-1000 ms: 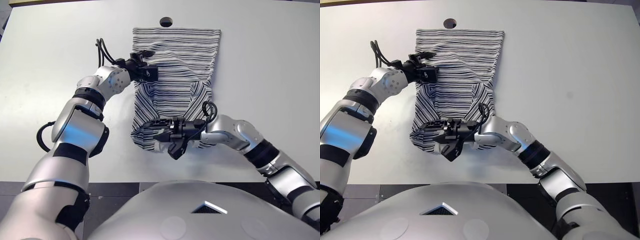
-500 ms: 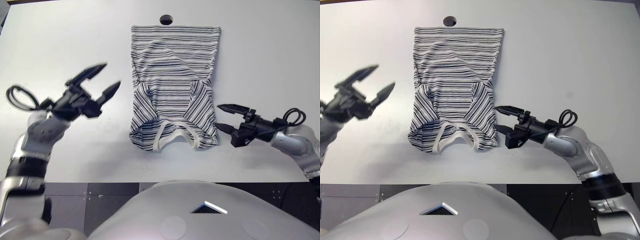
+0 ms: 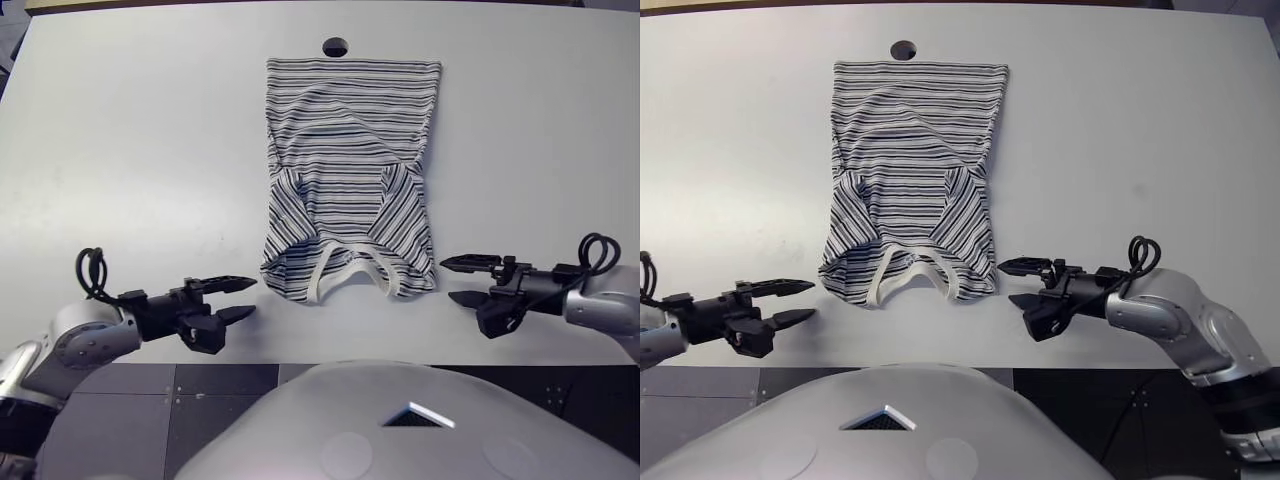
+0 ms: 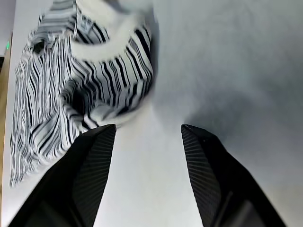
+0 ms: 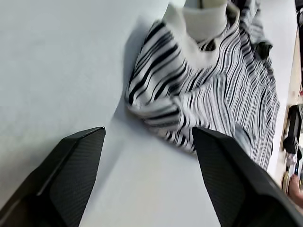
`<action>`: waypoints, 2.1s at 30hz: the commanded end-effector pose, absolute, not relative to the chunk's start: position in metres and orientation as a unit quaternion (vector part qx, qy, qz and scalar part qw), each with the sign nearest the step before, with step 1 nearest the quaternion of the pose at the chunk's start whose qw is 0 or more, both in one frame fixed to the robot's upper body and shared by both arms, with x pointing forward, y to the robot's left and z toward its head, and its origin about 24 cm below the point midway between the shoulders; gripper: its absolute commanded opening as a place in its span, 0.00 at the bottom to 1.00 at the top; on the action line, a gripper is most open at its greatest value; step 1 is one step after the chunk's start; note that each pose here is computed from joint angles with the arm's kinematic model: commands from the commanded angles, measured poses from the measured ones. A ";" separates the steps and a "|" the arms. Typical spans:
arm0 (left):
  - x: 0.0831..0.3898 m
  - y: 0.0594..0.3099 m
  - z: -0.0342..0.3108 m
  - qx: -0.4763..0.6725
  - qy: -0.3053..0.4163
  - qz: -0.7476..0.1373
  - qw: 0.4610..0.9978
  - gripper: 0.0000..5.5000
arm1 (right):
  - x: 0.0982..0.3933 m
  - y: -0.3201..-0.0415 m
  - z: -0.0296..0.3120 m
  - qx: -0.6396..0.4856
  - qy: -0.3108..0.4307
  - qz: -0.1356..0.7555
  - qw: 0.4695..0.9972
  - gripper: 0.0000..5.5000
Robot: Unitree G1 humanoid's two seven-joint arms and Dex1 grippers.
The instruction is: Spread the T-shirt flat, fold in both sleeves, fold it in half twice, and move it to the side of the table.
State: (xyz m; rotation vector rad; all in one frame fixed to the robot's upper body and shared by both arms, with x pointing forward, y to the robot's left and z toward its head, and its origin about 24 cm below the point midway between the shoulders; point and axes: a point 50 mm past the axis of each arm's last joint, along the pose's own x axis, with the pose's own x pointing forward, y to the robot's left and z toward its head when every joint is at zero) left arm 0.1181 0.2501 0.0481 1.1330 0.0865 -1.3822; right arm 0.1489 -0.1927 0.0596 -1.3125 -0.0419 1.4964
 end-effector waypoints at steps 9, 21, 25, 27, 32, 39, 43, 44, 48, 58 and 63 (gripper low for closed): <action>0.137 0.253 0.046 0.522 0.021 -0.540 0.660 0.63 | 0.154 -0.196 0.049 -0.554 -0.001 0.639 0.534 0.63; 0.153 0.229 0.047 0.539 -0.041 -0.561 0.627 0.87 | 0.163 -0.193 0.046 -0.555 -0.002 0.646 0.524 0.63; 0.165 0.229 0.038 0.544 -0.040 -0.573 0.611 0.87 | 0.165 -0.189 0.039 -0.547 -0.002 0.657 0.518 0.63; 0.166 0.230 0.035 0.544 -0.036 -0.580 0.605 0.87 | 0.163 -0.186 0.036 -0.542 -0.004 0.666 0.513 0.63; 0.164 0.230 0.029 0.533 -0.033 -0.597 0.599 0.72 | 0.164 -0.181 0.031 -0.533 -0.008 0.676 0.508 0.63; 0.156 0.230 0.027 0.514 -0.029 -0.613 0.599 0.51 | 0.165 -0.182 0.028 -0.528 -0.007 0.683 0.506 0.63; 0.156 0.232 0.025 0.512 -0.023 -0.611 0.603 0.38 | 0.165 -0.183 0.026 -0.525 -0.003 0.687 0.503 0.49; 0.157 0.232 0.025 0.512 -0.024 -0.610 0.604 0.35 | 0.165 -0.184 0.026 -0.525 -0.003 0.688 0.502 0.45; 0.158 0.232 0.028 0.505 -0.030 -0.603 0.616 0.22 | 0.167 -0.183 0.023 -0.522 -0.005 0.689 0.502 0.30; 0.141 0.240 0.034 0.474 -0.026 -0.570 0.671 0.02 | 0.176 -0.187 0.022 -0.530 -0.015 0.662 0.530 0.02; 0.126 0.241 0.038 0.447 -0.020 -0.546 0.708 0.02 | 0.157 -0.201 0.036 -0.491 -0.013 0.654 0.575 0.02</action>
